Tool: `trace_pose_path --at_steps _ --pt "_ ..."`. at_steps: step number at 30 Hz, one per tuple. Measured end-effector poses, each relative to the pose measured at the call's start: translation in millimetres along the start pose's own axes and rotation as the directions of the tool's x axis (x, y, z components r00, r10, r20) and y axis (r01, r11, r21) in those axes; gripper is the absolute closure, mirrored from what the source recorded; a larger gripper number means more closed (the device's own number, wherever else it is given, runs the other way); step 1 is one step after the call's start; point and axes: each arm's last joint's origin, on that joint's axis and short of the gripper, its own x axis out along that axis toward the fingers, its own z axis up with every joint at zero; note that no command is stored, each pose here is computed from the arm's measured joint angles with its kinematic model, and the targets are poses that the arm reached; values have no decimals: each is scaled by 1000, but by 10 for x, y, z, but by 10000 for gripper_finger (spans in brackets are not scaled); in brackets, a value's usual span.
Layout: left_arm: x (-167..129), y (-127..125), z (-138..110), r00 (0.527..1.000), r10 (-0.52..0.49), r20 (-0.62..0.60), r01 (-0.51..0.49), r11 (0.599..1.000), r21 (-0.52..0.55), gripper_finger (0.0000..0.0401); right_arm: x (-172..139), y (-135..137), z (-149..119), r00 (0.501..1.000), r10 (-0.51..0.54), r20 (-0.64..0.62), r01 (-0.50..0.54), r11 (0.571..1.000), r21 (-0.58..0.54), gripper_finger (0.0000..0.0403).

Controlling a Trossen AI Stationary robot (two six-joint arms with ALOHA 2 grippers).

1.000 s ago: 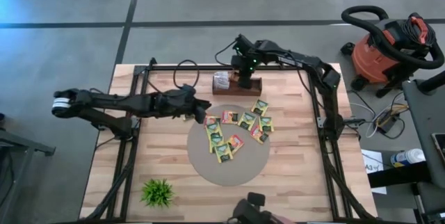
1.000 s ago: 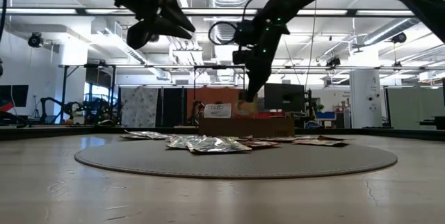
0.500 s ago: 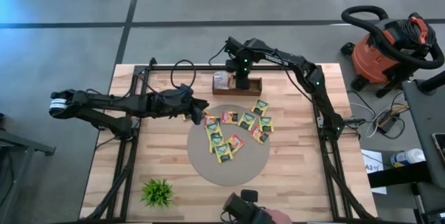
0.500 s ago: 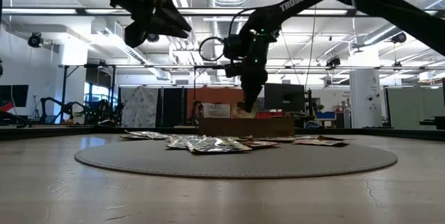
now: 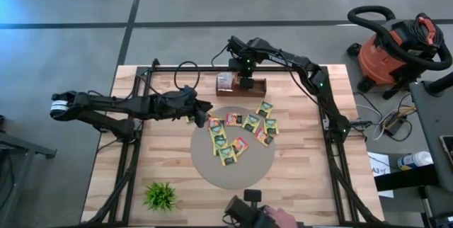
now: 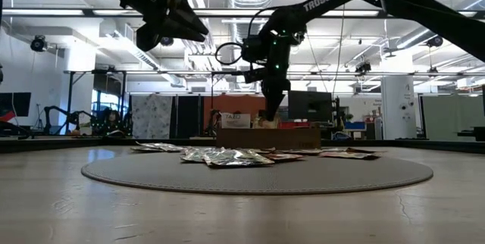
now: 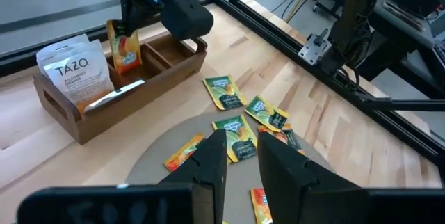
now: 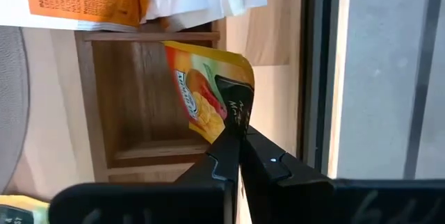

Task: Pick & Place Tea
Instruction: Put the orange tea bag into the middle section of the wooden organizer

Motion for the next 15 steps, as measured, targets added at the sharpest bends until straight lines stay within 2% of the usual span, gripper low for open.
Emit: trace_pose_path --at_steps 6,15 --pt "0 0 0 1000 0 0 0 1000 4 323 4 62 36 1000 5 4 -5 1000 -1 377" --pt "0 5 -8 1000 5 -8 -5 1000 6 323 -58 91 49 1000 4 10 -4 999 53 277"
